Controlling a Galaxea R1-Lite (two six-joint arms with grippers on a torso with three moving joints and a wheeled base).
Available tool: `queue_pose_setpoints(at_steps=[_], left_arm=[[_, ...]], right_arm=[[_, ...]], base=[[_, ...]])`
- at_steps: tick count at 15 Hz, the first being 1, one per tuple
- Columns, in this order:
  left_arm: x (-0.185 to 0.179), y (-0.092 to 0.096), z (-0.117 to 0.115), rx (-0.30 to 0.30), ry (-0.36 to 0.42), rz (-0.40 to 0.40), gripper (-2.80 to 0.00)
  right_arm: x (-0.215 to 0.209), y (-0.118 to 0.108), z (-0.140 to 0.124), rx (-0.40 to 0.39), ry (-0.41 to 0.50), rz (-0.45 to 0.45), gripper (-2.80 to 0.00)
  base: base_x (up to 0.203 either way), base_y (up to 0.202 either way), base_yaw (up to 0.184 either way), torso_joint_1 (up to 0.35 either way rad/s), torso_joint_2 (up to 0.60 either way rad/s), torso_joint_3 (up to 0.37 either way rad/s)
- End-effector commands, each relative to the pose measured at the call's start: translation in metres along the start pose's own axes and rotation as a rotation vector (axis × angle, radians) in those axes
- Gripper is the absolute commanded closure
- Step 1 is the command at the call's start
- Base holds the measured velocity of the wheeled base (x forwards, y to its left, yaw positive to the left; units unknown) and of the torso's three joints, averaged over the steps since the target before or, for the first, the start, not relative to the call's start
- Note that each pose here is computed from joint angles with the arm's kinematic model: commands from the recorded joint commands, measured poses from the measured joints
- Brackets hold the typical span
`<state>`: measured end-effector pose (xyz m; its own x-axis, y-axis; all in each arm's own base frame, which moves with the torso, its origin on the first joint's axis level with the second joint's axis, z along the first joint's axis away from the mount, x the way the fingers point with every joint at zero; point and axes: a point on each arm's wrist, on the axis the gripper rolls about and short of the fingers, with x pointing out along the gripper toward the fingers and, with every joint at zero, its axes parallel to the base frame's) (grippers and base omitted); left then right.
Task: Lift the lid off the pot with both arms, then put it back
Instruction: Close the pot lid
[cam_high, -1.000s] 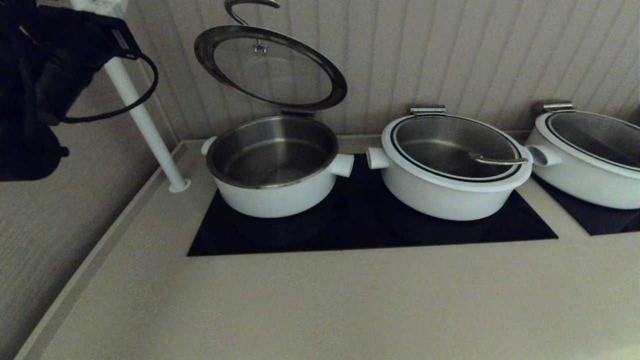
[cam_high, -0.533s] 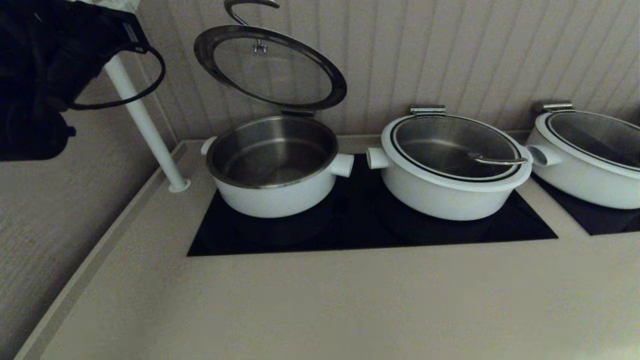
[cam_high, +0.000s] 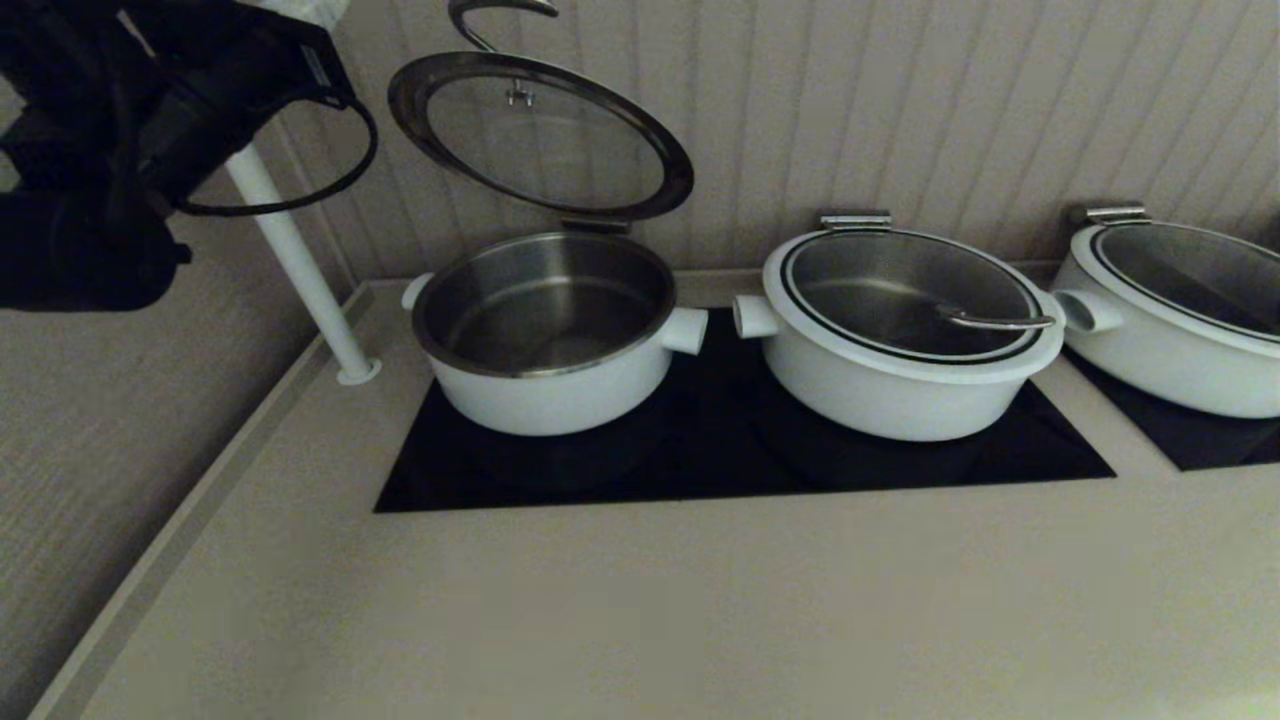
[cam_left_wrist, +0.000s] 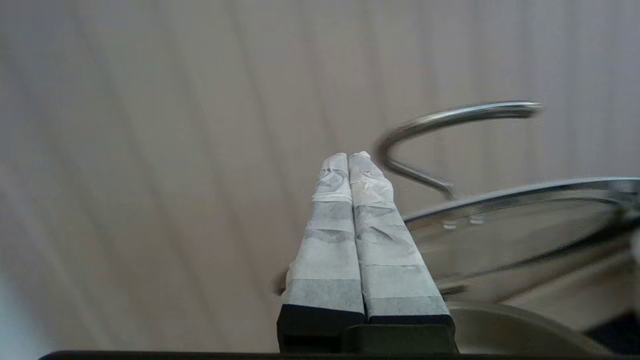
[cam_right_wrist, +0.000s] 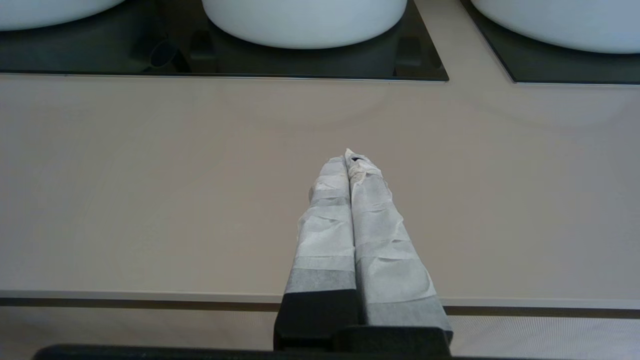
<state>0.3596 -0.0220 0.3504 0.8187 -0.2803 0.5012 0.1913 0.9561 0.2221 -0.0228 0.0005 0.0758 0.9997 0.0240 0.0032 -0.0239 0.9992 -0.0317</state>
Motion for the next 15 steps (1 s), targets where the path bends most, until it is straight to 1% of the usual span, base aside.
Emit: queue_pose_setpoints(at_steps=[1, 6, 8, 10, 15], left_arm=[[0.002, -0.007, 0.000, -0.011, 0.001, -0.019, 0.00], [0.004, -0.015, 0.001, -0.026, 0.011, -0.039, 0.00], [0.008, -0.021, 0.006, -0.034, 0.002, -0.055, 0.00], [0.011, -0.027, 0.009, -0.046, 0.009, -0.072, 0.00], [0.015, -0.031, 0.005, -0.053, 0.021, -0.083, 0.00]], right_arm=[[0.000, 0.000, 0.000, -0.001, 0.001, 0.001, 0.00], [0.000, 0.000, 0.000, -0.001, 0.002, 0.001, 0.00], [0.000, 0.000, 0.000, -0.001, 0.000, 0.001, 0.00], [0.000, 0.000, 0.000, -0.001, 0.002, 0.001, 0.00], [0.000, 0.000, 0.000, -0.001, 0.002, 0.001, 0.00]], base=[[0.000, 0.000, 0.000, 0.000, 0.00, 0.000], [0.000, 0.000, 0.000, 0.000, 0.00, 0.000], [0.000, 0.000, 0.000, 0.000, 0.00, 0.000], [0.000, 0.000, 0.000, 0.000, 0.00, 0.000], [0.000, 0.000, 0.000, 0.000, 0.00, 0.000]])
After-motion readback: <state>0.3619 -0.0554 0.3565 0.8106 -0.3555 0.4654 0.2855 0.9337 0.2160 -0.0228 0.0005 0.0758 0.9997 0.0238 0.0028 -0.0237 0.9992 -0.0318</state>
